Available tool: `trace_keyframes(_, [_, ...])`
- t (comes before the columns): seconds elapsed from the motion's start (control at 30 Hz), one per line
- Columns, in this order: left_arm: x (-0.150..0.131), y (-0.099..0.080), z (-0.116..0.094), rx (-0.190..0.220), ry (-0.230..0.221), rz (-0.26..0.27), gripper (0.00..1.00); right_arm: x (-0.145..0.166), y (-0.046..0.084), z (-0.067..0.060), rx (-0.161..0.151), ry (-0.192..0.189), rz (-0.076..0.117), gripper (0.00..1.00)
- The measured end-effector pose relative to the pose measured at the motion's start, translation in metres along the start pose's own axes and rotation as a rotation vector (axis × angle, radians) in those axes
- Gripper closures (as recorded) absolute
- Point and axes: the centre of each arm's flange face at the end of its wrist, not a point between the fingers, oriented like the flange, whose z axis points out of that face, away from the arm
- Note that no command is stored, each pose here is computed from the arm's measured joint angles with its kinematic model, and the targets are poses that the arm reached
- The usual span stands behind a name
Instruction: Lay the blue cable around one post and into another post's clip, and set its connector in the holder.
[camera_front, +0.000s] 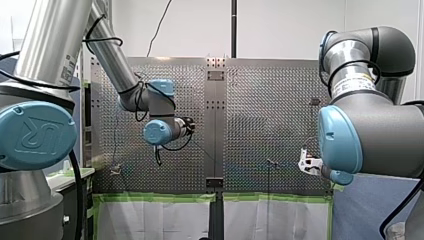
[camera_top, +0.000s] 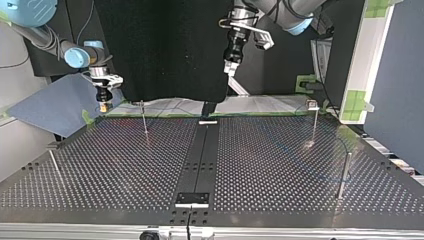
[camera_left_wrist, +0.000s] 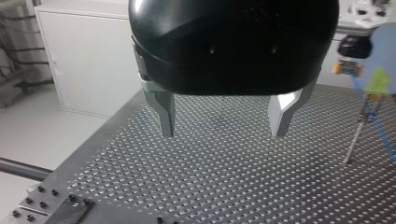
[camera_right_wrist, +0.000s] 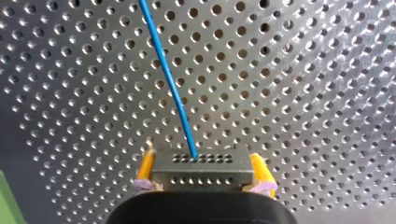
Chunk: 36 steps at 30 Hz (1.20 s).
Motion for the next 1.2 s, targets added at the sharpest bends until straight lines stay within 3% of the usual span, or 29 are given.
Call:
trace_keyframes(0.27, [0.017, 0.015, -0.028, -0.014, 0.058, 0.023, 0.00, 0.006, 0.006, 0.007, -0.037, -0.002, -0.023, 1.00])
trace_keyframes(0.43, [0.026, 0.024, -0.046, -0.022, 0.097, 0.038, 0.00, 0.021, 0.007, 0.014, -0.036, 0.001, -0.043, 1.00])
trace_keyframes(0.6, [0.033, 0.032, -0.063, -0.031, 0.133, 0.052, 0.00, 0.044, 0.003, 0.018, -0.032, 0.007, -0.042, 1.00])
trace_keyframes(0.8, [0.040, 0.041, -0.082, -0.040, 0.174, 0.067, 0.00, 0.078, -0.004, 0.023, -0.019, 0.033, -0.042, 1.00])
trace_keyframes(1.2, [0.042, 0.041, -0.087, -0.036, 0.183, 0.068, 0.00, 0.139, -0.035, 0.028, 0.019, 0.062, -0.040, 1.00])
